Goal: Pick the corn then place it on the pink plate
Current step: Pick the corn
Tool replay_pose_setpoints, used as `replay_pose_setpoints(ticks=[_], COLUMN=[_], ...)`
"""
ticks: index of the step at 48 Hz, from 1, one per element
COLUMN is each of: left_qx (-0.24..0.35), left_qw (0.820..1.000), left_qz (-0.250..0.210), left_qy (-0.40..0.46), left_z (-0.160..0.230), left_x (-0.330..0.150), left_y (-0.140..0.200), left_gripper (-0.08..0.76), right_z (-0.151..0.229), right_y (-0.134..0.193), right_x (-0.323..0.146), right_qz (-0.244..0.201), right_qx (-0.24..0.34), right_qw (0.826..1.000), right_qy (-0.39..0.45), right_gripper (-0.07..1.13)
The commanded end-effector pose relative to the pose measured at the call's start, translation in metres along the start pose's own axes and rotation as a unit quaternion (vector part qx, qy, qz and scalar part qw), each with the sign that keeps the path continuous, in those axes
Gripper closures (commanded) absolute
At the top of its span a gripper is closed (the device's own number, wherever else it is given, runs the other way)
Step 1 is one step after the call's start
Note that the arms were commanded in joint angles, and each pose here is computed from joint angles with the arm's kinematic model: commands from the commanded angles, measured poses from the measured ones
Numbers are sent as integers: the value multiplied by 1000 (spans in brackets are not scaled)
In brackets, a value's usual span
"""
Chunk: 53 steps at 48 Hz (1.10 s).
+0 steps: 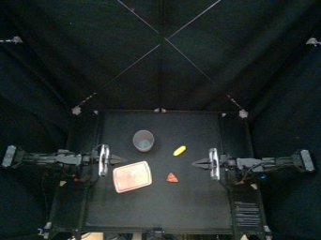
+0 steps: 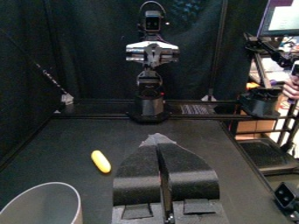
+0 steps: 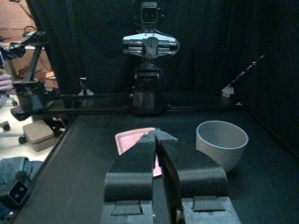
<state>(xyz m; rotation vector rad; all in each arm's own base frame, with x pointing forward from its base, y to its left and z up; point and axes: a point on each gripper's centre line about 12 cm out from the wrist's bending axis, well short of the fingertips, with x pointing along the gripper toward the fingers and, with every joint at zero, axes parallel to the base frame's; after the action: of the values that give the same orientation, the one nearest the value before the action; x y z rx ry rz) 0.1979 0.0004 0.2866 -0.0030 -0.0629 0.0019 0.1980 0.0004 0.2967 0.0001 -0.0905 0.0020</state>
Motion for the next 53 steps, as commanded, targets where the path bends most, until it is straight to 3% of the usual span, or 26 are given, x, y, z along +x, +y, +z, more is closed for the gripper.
replay_pose_setpoints(ticks=[1, 5, 9, 13, 25, 36, 53], left_qx=[4, 4, 4, 4, 4, 4, 6], left_qw=[1000, 1000, 1000, 1000, 1000, 1000, 1000], left_qz=[7, 7, 7, 7, 7, 7, 7], left_qy=[-4, -2, -5, -8, -11, -9, -8], left_z=[7, 8, 11, 12, 13, 12, 11], left_x=[1, 0, -1, -2, -2, -3, -3], left_y=[3, 3, 3, 3, 3, 3, 3], left_gripper=[672, 678, 676, 676, 676, 676, 678], right_z=[-17, -48, -78, -87, -85, -109, -158], right_y=[-15, -37, -64, -79, -95, -101, -114], right_x=[4, 6, 3, 5, 31, 45, 76], right_qz=[-37, -84, -138, -158, -144, -137, -118], right_qx=[-6, -8, -9, -18, -96, -77, -67], right_qw=[998, 985, 952, 930, 916, 900, 867], right_qy=[44, 150, 273, 330, 362, 406, 479], right_gripper=[1033, 1010, 954, 882, 535, 275, 133])
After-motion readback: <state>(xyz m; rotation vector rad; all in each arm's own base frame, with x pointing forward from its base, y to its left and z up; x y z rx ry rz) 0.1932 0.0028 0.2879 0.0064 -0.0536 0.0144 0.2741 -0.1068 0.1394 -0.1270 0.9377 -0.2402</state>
